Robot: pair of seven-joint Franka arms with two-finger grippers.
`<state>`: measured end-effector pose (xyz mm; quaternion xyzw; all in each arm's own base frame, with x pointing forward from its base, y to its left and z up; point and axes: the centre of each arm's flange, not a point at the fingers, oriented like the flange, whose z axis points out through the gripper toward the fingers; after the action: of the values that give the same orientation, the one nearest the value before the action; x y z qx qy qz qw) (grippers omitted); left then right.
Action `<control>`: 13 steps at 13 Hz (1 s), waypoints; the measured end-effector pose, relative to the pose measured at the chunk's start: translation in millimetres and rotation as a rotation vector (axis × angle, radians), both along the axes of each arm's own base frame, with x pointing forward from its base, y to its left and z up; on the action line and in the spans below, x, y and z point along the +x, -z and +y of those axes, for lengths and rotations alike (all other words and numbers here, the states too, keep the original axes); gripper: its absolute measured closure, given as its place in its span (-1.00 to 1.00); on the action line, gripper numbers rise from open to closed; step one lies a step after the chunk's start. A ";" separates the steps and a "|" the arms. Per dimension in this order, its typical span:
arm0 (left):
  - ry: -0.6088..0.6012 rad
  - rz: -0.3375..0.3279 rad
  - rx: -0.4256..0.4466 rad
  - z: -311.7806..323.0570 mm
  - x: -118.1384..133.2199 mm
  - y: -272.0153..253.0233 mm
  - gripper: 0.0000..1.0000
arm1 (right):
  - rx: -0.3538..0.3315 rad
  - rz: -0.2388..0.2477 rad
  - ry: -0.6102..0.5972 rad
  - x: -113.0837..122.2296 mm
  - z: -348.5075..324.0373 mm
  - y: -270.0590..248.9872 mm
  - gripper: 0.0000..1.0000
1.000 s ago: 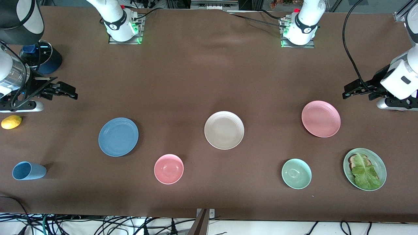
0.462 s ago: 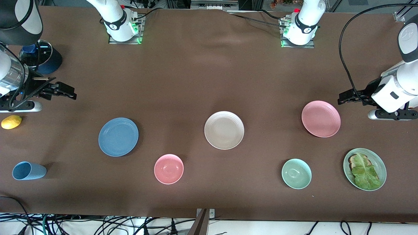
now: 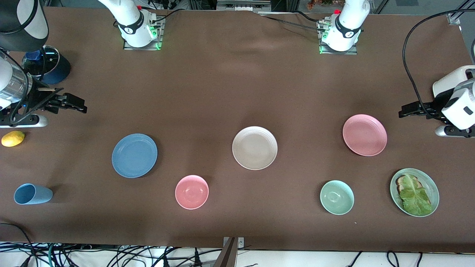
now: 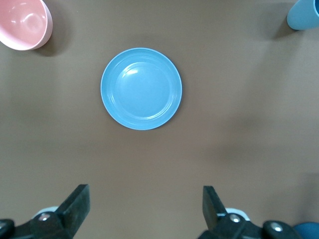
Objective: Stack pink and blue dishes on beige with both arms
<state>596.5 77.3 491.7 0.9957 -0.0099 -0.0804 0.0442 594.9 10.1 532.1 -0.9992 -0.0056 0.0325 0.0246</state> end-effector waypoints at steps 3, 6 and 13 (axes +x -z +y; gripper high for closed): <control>0.025 0.000 -0.026 37.2 3.8 23.2 -1.00 | 0.000 0.000 0.000 0.0 0.1 0.0 -1.00; 0.049 -0.019 -0.051 62.3 4.5 45.0 -1.00 | 0.000 0.000 0.000 0.0 0.0 0.0 -1.00; 0.064 -0.112 -0.205 131.0 -27.2 126.6 -1.00 | 0.000 0.000 0.000 0.0 0.1 0.0 -1.00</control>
<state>569.4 208.3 365.1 0.9881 -0.0521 -0.0246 0.1425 594.9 10.2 532.1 -0.9992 -0.0057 0.0325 0.0246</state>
